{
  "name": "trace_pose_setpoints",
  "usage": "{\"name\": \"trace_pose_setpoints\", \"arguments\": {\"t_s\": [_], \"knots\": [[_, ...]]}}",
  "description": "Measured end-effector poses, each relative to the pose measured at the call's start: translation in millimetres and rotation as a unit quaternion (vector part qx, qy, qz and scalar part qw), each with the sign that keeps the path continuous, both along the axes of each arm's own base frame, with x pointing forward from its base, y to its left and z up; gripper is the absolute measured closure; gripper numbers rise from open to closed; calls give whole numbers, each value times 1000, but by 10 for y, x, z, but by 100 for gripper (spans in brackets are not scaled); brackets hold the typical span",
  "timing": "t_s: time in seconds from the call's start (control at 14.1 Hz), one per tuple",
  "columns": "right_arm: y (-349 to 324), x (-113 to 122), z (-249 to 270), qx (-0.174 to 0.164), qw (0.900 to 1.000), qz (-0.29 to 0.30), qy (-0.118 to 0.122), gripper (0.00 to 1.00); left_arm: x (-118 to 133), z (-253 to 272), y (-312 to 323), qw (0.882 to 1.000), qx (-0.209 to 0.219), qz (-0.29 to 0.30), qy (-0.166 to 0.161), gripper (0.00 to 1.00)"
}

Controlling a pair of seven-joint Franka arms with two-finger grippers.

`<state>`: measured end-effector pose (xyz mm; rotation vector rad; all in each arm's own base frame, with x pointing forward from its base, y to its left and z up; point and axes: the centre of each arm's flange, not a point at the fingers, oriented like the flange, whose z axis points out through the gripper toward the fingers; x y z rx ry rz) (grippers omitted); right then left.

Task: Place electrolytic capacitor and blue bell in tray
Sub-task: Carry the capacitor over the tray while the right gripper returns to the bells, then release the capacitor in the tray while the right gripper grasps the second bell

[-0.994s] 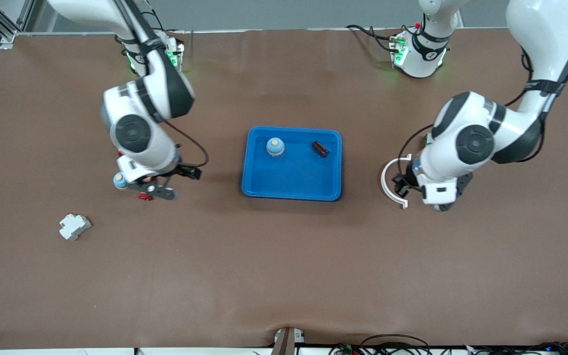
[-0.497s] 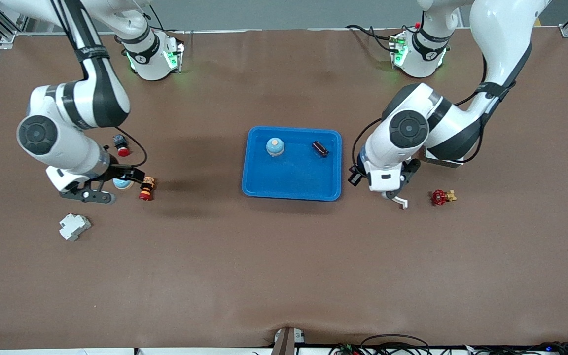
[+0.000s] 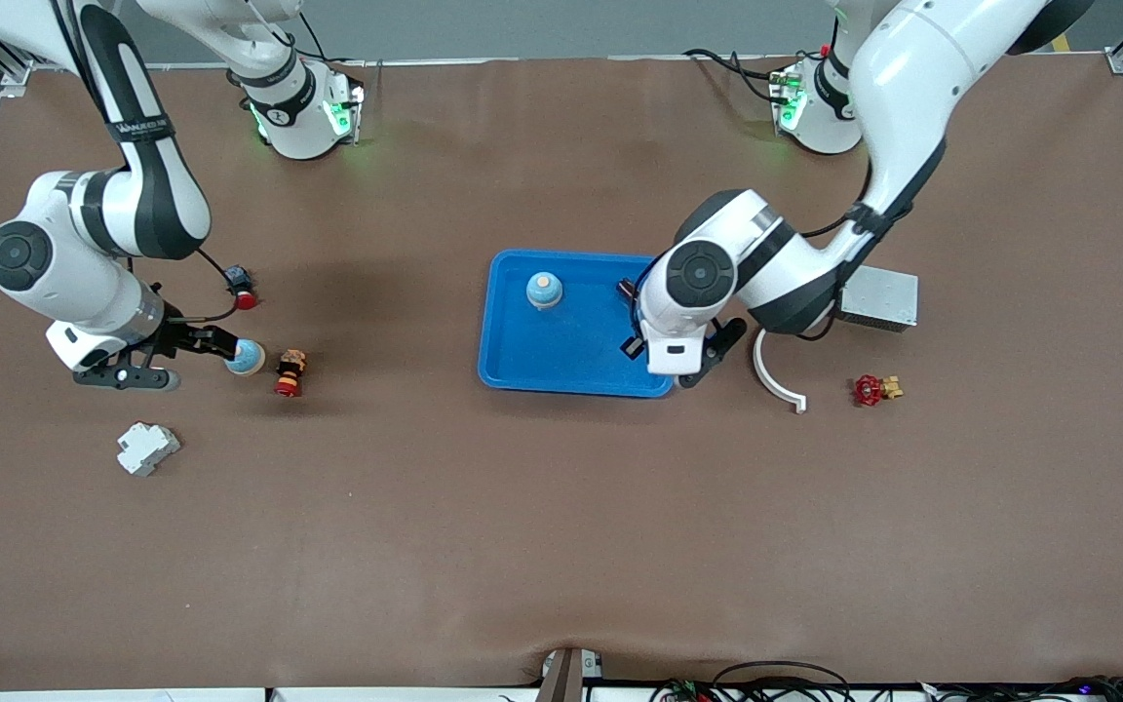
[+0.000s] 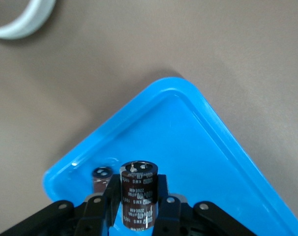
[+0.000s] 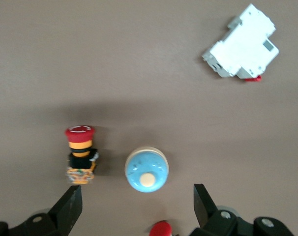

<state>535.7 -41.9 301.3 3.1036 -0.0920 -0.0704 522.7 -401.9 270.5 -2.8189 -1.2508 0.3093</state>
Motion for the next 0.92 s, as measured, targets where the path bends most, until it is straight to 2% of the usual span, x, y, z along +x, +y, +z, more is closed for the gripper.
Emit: {"name": "trace_pose_setpoints", "arguments": {"t_s": [0.43, 0.64, 0.78, 0.92], "knots": [[-116, -233, -319, 1, 1000, -9, -17, 0, -7, -514, 3, 999, -4, 24, 27, 67], [-115, -334, -488, 2, 1000, -10, -13, 0, -13, -602, 17, 999, -2, 26, 33, 66], [-110, -363, -582, 3, 1000, -12, -10, 0, 4, -582, 9, 999, -4, 27, 31, 51], [-107, -384, -702, 4, 1000, -15, -13, 0, 81, -491, 13, 999, -9, 32, 22, 31]]}}
